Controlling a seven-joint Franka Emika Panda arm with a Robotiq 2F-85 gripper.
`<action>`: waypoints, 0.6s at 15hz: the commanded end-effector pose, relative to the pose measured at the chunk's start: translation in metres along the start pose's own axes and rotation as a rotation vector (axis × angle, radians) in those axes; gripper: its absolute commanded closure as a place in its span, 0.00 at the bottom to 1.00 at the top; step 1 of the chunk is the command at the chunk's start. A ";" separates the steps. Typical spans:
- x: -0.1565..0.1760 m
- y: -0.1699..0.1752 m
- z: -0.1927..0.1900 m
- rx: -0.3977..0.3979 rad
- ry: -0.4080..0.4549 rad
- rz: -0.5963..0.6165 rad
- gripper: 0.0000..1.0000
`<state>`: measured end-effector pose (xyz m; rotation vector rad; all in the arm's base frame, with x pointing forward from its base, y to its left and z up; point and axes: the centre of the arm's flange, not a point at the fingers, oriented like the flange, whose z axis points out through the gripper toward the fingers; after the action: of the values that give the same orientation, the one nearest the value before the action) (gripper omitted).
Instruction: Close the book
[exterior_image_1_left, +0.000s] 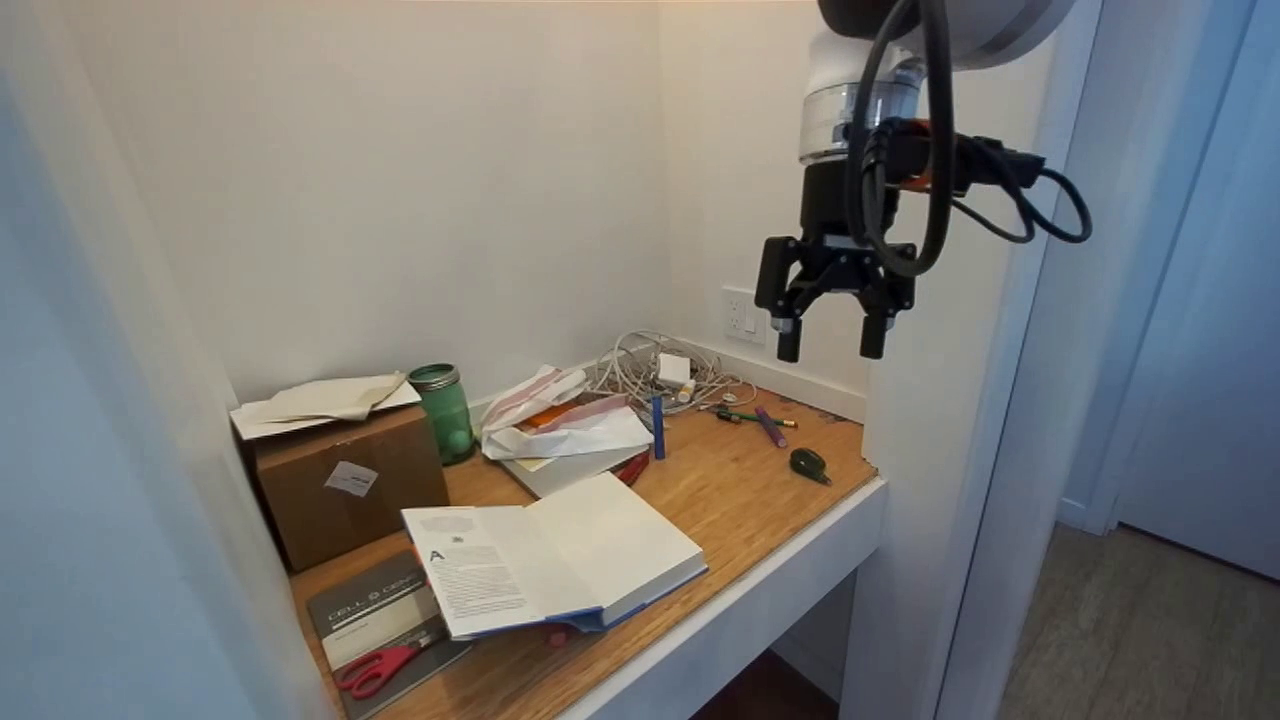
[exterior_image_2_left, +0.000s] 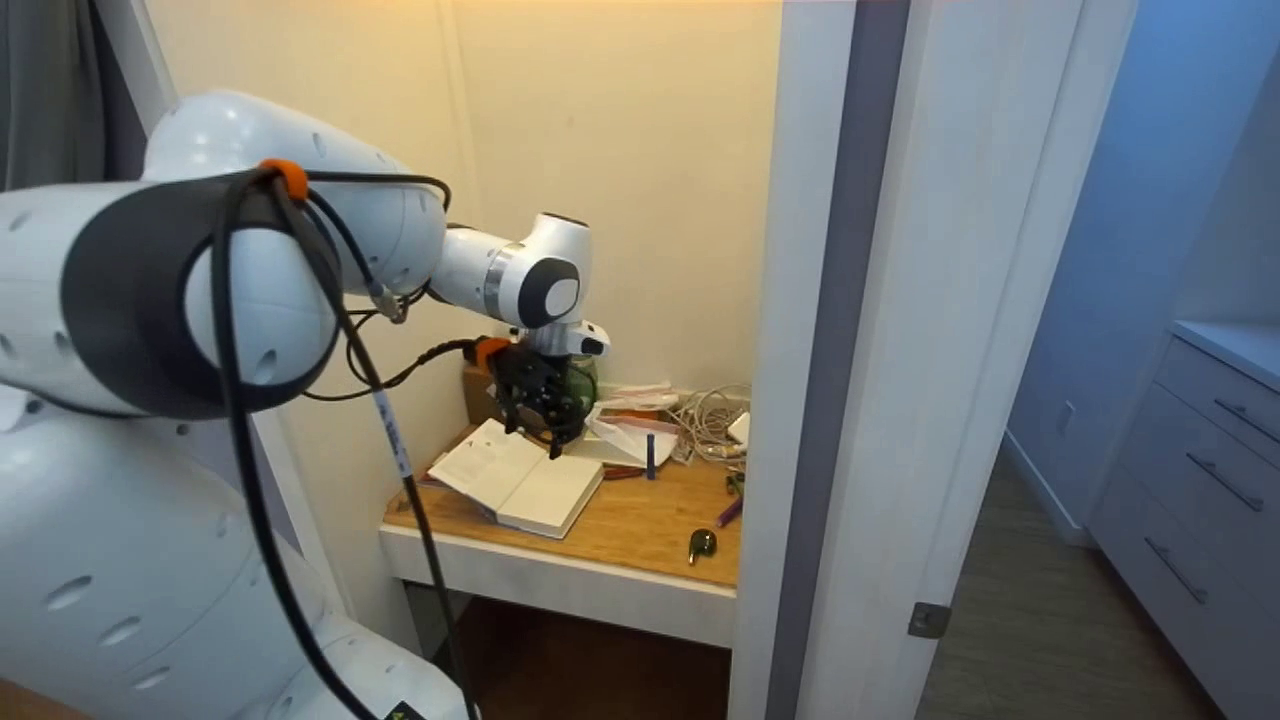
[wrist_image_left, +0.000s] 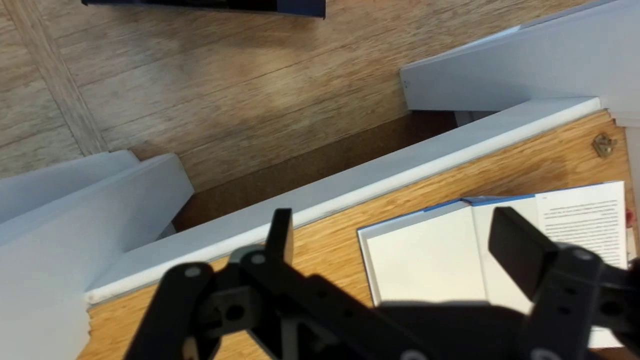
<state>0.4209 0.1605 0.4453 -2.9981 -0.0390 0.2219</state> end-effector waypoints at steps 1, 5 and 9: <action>0.003 -0.013 0.003 -0.004 0.002 -0.012 0.00; 0.012 -0.020 0.007 -0.003 -0.005 -0.016 0.00; 0.021 -0.039 0.011 -0.004 0.009 -0.100 0.00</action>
<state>0.4318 0.1822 0.4390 -2.9984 -0.0809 0.2242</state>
